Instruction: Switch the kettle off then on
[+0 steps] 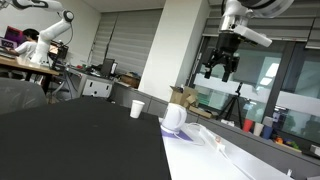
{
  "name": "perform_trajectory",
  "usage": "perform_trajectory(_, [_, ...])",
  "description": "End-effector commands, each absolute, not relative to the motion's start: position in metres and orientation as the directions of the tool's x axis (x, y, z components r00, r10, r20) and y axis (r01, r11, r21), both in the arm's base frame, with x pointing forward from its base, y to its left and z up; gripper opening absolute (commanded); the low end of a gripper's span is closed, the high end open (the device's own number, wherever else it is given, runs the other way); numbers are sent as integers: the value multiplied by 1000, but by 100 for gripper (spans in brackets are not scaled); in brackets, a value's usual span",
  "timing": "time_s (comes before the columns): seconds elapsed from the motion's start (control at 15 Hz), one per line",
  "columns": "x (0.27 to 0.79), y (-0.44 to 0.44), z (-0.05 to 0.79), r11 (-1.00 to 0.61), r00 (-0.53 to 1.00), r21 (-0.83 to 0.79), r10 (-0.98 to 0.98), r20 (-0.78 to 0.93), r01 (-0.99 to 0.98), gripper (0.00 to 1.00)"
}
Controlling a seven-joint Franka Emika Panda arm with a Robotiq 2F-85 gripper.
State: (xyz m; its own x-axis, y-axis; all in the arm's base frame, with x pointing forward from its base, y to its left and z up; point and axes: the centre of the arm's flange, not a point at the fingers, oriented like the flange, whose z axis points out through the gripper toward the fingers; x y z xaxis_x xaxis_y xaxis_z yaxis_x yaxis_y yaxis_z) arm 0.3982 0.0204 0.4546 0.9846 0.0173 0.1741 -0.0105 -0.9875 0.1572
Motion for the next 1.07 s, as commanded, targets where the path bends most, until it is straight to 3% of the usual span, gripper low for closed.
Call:
perform_trajectory(0.0, [472,-39,452,-995,982,88,56,180,41,75])
perform_trajectory(0.13, [504,-71,445,-999,985,44,33,172,26,67])
perform_trajectory(0.73, [628,-135,427,-997,995,-66,-48,88,-42,3])
perform_trajectory(1.0, [659,-145,437,-992,998,-107,-69,4,-69,0])
